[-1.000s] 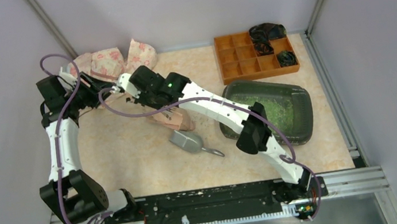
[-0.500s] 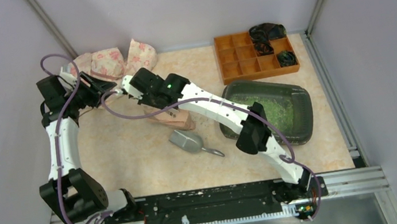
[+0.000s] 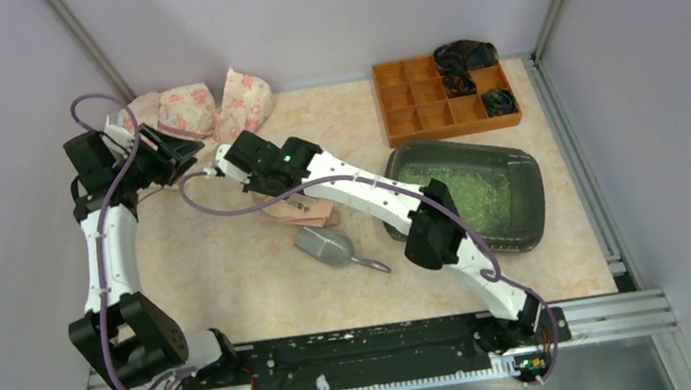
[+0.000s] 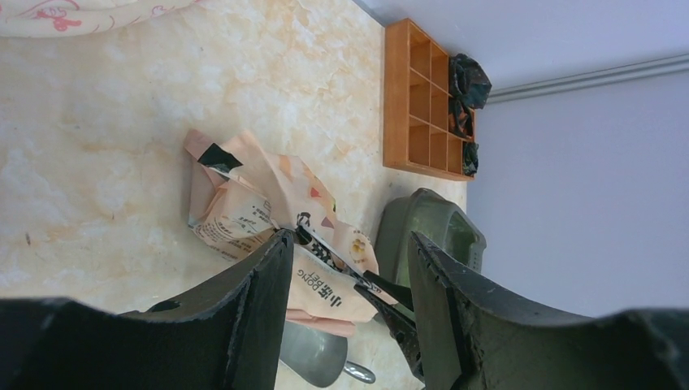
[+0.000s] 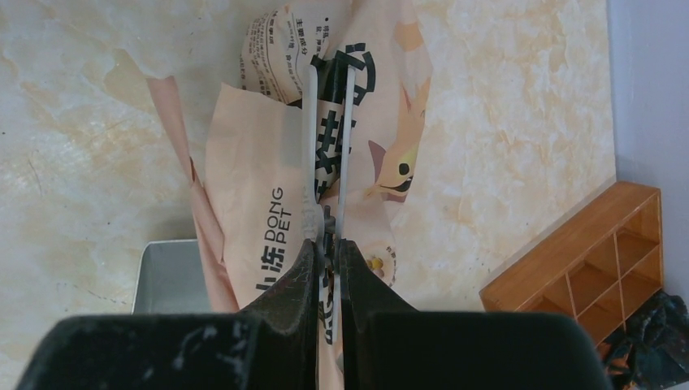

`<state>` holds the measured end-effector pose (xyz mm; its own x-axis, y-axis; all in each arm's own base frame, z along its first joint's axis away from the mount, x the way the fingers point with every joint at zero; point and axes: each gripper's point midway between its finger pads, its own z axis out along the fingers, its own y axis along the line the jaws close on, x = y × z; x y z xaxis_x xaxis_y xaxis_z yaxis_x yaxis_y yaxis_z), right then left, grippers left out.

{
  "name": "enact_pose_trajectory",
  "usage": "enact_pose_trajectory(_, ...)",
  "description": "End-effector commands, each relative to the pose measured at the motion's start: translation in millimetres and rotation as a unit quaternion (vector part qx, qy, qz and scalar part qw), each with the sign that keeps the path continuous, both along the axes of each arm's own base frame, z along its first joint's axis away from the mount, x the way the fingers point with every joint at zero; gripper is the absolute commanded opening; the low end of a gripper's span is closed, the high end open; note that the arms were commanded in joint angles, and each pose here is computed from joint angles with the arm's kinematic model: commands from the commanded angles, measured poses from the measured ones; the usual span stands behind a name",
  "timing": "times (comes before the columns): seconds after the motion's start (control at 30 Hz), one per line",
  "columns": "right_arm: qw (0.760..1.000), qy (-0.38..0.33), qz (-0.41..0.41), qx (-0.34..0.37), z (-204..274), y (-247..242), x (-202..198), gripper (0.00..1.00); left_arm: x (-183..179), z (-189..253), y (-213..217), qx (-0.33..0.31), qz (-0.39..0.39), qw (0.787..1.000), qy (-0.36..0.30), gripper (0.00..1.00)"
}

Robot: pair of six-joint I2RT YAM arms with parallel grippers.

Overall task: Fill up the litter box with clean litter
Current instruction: Clamp the cat litter bag at the center of the board.

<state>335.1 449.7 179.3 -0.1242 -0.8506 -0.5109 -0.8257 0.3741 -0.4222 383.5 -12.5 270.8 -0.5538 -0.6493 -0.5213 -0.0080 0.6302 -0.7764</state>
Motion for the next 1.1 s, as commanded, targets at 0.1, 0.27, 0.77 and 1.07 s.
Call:
enact_pose_trajectory(0.1, 0.997, -0.028, -0.044, -0.062, -20, -22, 13, 0.00, 2, 3, 0, -0.008, -0.009, 1.000, -0.012, 0.60)
enact_pose_trajectory(0.27, 0.993, -0.063, -0.071, -0.074, -11, -30, 25, 0.00, 3, 3, 0, -0.009, -0.010, 1.000, -0.013, 0.60)
enact_pose_trajectory(0.77, 0.987, -0.097, -0.093, -0.087, 4, -42, 31, 0.13, 6, -5, -1, -0.020, -0.014, 1.000, -0.006, 0.60)
enact_pose_trajectory(1.07, 0.988, -0.100, -0.097, -0.060, 16, -36, 32, 0.43, 6, -2, -2, -0.018, -0.017, 1.000, -0.010, 0.59)
